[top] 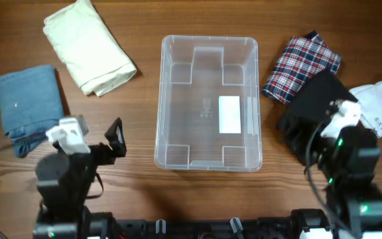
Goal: Pack container
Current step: 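Reach the right gripper toward the black garment on the right, then grasp the black garment with the right gripper and place it in the bin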
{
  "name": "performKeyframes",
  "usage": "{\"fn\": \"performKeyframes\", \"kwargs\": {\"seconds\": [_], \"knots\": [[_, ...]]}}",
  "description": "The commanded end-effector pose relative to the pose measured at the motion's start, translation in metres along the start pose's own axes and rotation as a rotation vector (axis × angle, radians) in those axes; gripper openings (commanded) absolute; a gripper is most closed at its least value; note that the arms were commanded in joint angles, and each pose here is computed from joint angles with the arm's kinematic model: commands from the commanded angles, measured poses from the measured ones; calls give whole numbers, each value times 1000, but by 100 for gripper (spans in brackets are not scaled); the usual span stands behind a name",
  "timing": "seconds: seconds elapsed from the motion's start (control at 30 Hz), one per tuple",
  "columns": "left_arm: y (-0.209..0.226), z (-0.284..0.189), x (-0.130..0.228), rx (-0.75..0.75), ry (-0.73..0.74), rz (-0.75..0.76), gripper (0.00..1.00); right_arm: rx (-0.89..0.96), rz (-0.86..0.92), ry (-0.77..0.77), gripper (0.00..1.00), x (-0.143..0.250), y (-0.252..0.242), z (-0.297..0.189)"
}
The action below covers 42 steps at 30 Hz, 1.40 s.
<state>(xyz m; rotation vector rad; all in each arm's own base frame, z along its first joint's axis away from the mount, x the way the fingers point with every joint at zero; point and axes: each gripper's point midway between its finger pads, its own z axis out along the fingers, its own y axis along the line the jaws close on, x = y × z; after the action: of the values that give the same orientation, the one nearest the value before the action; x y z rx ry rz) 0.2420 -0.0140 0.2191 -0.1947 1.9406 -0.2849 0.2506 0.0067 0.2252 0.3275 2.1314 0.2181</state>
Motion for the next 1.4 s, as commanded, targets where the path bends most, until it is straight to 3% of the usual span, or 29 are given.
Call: {"fn": "performKeyframes", "kwargs": {"seconds": [0.0,0.07,0.13,0.4,0.57,0.8,0.93,1.0,1.07,1.23,1.37], "knots": [[-4,5,-27,-52,131,-28,100,98,-14,93,100,-29,-11,2],[-4,7,-28,-78,238,-41,100,115,-136,210,100,-32,-18,10],[-14,7,-25,-36,324,-63,100,165,-150,303,100,-29,-36,18],[-16,8,-23,-28,347,-69,100,234,315,520,100,9,-160,67],[-16,8,-23,-27,347,-69,100,197,444,648,100,68,-190,109],[-16,8,-23,-27,347,-69,100,107,529,735,100,108,-190,142],[-16,8,-23,-28,347,-69,100,-20,536,729,64,106,-169,152],[-16,8,-23,-28,347,-69,100,-38,532,729,29,105,-164,154],[-16,8,-23,-28,347,-69,100,-95,549,704,4,95,-153,152],[-16,8,-23,-28,347,-69,100,-154,452,557,4,31,-126,115],[-16,8,-23,-28,347,-69,100,-230,216,241,4,-63,-61,34]]}}
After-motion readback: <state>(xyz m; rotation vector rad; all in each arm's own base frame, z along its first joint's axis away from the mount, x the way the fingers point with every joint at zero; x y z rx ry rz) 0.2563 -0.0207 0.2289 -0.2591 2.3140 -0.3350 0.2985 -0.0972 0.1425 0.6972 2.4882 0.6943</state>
